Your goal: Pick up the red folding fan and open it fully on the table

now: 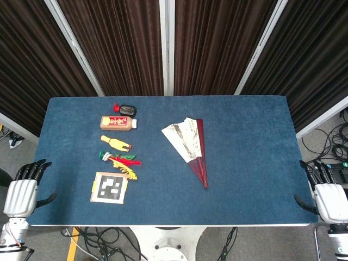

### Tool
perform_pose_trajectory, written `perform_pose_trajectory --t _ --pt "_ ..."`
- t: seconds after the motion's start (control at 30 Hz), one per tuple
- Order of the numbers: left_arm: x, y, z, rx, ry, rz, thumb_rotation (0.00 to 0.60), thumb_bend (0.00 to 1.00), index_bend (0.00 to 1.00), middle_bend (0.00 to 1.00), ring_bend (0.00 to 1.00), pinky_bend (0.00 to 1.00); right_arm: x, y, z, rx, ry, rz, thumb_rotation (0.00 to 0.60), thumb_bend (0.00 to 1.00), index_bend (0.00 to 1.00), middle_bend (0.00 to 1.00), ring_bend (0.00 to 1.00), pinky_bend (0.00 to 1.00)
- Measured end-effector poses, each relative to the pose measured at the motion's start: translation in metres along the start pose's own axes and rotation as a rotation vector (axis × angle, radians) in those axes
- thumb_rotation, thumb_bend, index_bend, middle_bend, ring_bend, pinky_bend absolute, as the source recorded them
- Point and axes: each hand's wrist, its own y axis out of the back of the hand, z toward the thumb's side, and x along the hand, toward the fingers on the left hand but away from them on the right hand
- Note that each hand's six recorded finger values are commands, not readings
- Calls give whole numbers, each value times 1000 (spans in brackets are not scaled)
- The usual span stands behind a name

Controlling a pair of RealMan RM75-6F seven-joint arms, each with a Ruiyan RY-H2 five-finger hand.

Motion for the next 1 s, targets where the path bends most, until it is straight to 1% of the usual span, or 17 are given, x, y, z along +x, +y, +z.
perform_pose_trajectory --t 0.3,0.4,0.5,0.57,0.7,0.77,0.87,1.0 --pt "7 -5 2 6 15 -26 600 34 238 248 176 161 -14 -8 6 5 28 26 600 169 16 167 0 0" --pt "8 -5 3 1 15 -28 600 34 238 248 176 161 -21 -10 11 13 53 38 600 169 16 167 0 0" --pt "9 -4 3 1 14 -24 600 35 238 248 176 161 -35 -14 21 30 100 62 600 167 23 187 0 0" --pt "9 -3 4 -1 13 -19 600 35 238 248 176 161 -49 -18 31 44 145 87 600 164 56 210 0 0" --pt "8 -2 4 -4 13 -17 600 35 238 248 176 161 -86 -30 57 72 251 138 600 159 174 265 0 0" --pt "7 -2 4 -6 15 -17 600 34 238 248 176 161 -109 -41 74 90 307 163 600 125 207 288 0 0" --pt "5 -1 2 -7 19 -19 600 34 238 248 176 161 -141 -61 99 119 373 190 600 45 231 293 0 0" --pt "5 -3 0 -10 32 -26 600 34 238 248 176 161 -176 -89 126 164 428 219 600 22 242 295 0 7"
